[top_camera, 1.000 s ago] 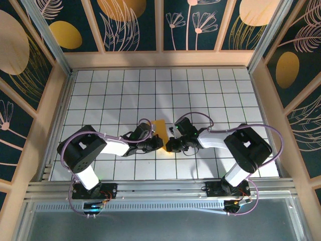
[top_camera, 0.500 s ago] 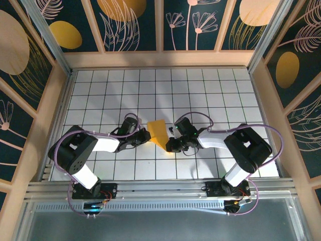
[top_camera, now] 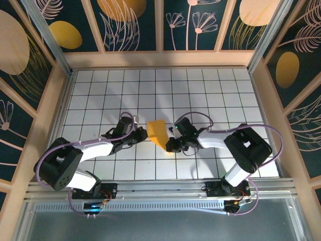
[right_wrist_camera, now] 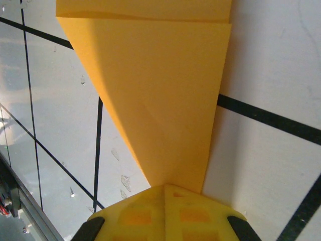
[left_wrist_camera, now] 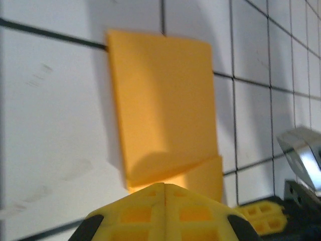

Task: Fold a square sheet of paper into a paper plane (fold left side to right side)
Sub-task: Third fold the triangle at the center of the table.

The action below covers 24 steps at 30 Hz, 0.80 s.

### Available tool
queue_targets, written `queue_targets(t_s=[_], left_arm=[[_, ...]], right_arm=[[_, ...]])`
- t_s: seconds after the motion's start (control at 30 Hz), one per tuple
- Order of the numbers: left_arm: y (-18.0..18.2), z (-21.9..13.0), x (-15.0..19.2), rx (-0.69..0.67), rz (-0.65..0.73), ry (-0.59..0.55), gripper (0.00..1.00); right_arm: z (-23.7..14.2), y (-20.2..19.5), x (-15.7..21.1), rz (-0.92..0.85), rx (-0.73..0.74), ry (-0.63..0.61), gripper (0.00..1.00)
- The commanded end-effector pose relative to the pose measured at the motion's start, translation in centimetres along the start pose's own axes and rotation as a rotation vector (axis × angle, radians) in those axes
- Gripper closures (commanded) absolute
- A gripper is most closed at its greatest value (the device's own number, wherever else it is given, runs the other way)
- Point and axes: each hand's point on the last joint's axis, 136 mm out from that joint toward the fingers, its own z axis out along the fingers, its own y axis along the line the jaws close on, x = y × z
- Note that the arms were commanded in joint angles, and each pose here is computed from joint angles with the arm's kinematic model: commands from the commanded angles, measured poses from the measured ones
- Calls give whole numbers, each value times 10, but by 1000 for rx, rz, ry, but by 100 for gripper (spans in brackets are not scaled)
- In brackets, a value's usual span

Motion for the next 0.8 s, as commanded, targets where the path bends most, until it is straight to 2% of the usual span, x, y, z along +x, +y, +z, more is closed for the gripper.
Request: queue_targets(t_s=[0.0, 0.27, 0.5, 0.57, 0.77], left_arm=[[-27, 16, 19, 69, 38, 77, 100], [-43, 51, 36, 81, 70, 153, 100], [-17, 53, 46, -7, 45, 172, 100], [-2, 57, 56, -37, 22, 195, 100], [14, 58, 66, -80, -6, 201, 100]], right_arm=[[8, -62, 40, 88, 248, 101, 100], [8, -61, 40, 83, 246, 104, 100], [9, -53, 34, 77, 215, 95, 100], [8, -46, 29, 68, 193, 86, 100], [0, -12, 8, 37, 92, 37, 100]])
